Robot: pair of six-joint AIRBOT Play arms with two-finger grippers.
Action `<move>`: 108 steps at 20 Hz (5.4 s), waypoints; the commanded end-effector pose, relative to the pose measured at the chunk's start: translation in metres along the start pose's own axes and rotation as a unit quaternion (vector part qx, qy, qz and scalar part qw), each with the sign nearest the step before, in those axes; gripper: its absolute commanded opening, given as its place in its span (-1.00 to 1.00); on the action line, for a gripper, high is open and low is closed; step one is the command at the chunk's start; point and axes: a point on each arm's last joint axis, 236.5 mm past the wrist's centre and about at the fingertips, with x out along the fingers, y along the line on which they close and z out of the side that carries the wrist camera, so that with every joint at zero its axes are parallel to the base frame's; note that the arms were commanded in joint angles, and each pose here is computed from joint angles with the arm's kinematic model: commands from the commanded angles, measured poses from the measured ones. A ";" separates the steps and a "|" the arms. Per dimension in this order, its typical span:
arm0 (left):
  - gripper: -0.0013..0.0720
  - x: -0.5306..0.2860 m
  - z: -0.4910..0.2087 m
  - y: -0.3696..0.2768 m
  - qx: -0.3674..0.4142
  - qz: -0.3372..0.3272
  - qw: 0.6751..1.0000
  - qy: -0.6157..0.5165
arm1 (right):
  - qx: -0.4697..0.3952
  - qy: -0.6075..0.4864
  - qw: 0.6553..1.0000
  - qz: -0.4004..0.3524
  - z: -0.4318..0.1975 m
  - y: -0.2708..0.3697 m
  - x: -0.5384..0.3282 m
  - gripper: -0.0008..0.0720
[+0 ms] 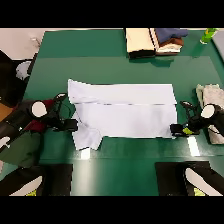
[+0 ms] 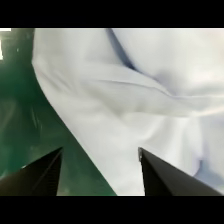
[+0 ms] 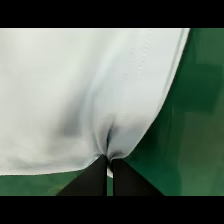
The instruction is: Fold the shirts.
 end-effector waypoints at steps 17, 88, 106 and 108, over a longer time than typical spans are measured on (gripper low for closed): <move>-0.89 0.002 0.000 -0.013 -0.013 -0.019 1.000 -0.020 | -0.013 -0.012 1.000 0.000 0.001 0.003 -0.020 -0.92; -0.90 0.004 0.159 -0.160 0.100 -0.097 0.979 -0.151 | -0.054 -0.125 0.989 0.051 0.175 0.032 -0.100 -0.93; -0.89 0.083 0.157 -0.244 0.186 -0.124 0.970 -0.098 | -0.217 -0.250 0.926 0.182 0.127 0.228 -0.280 -0.93; -0.90 0.069 0.165 -0.245 0.203 -0.113 0.967 -0.105 | -0.227 -0.248 0.923 0.188 0.122 0.237 -0.279 -0.93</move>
